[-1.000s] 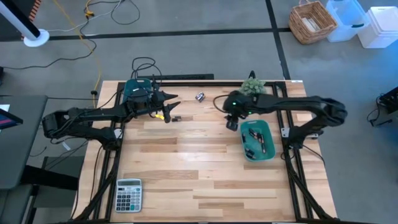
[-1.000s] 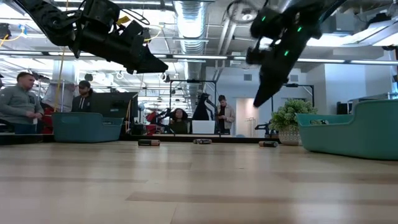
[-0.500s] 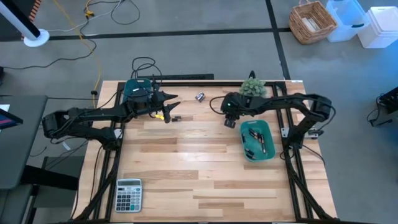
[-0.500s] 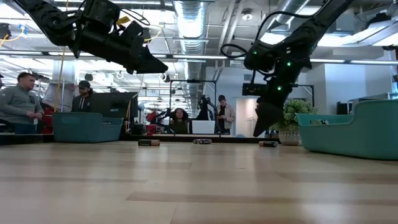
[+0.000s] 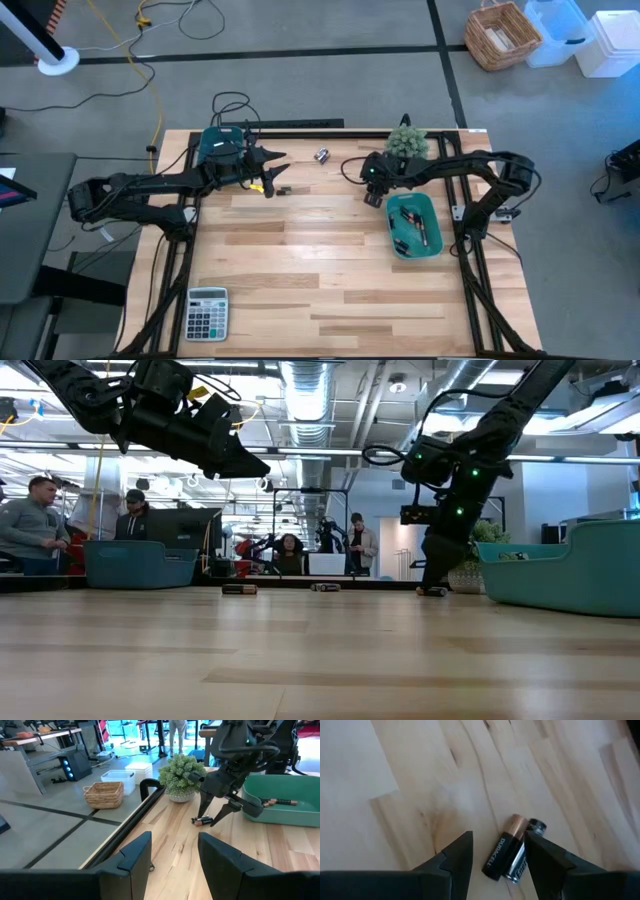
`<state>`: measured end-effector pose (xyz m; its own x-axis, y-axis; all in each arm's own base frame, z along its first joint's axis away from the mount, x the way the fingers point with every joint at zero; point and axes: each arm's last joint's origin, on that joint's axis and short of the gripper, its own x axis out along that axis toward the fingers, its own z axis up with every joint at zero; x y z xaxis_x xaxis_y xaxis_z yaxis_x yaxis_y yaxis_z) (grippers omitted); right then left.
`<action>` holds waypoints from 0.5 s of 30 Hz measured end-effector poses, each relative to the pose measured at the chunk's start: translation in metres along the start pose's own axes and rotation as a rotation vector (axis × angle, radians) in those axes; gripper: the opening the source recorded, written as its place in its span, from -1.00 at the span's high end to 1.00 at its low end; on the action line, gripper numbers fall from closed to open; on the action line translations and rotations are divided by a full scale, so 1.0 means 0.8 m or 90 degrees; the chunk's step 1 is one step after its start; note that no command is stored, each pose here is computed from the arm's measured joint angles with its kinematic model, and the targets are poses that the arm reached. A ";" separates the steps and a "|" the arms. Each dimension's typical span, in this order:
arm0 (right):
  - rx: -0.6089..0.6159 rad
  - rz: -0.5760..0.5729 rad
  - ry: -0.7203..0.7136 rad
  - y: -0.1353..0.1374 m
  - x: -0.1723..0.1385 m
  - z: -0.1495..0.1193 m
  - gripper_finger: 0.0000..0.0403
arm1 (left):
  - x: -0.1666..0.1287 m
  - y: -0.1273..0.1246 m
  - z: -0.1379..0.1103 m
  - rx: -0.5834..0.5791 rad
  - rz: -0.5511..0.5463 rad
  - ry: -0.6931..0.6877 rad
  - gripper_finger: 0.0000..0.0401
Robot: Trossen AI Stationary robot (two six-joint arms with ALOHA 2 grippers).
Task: Sort batteries
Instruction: Put the brown-block battery into the green bin
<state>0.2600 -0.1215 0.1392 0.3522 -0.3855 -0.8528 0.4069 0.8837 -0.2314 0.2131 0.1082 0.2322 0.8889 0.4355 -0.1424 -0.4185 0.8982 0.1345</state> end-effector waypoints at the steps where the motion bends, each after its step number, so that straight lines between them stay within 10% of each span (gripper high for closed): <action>1: 0.004 0.000 -0.002 0.000 0.002 -0.001 0.06 | 0.000 0.000 0.000 0.000 0.000 0.000 0.23; 15: 0.019 0.001 -0.003 0.002 0.003 -0.003 0.06 | 0.000 0.000 0.000 0.000 0.000 0.000 0.23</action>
<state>0.2595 -0.1201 0.1356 0.3570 -0.3856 -0.8508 0.4315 0.8759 -0.2160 0.2131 0.1082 0.2321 0.8888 0.4355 -0.1431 -0.4184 0.8982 0.1345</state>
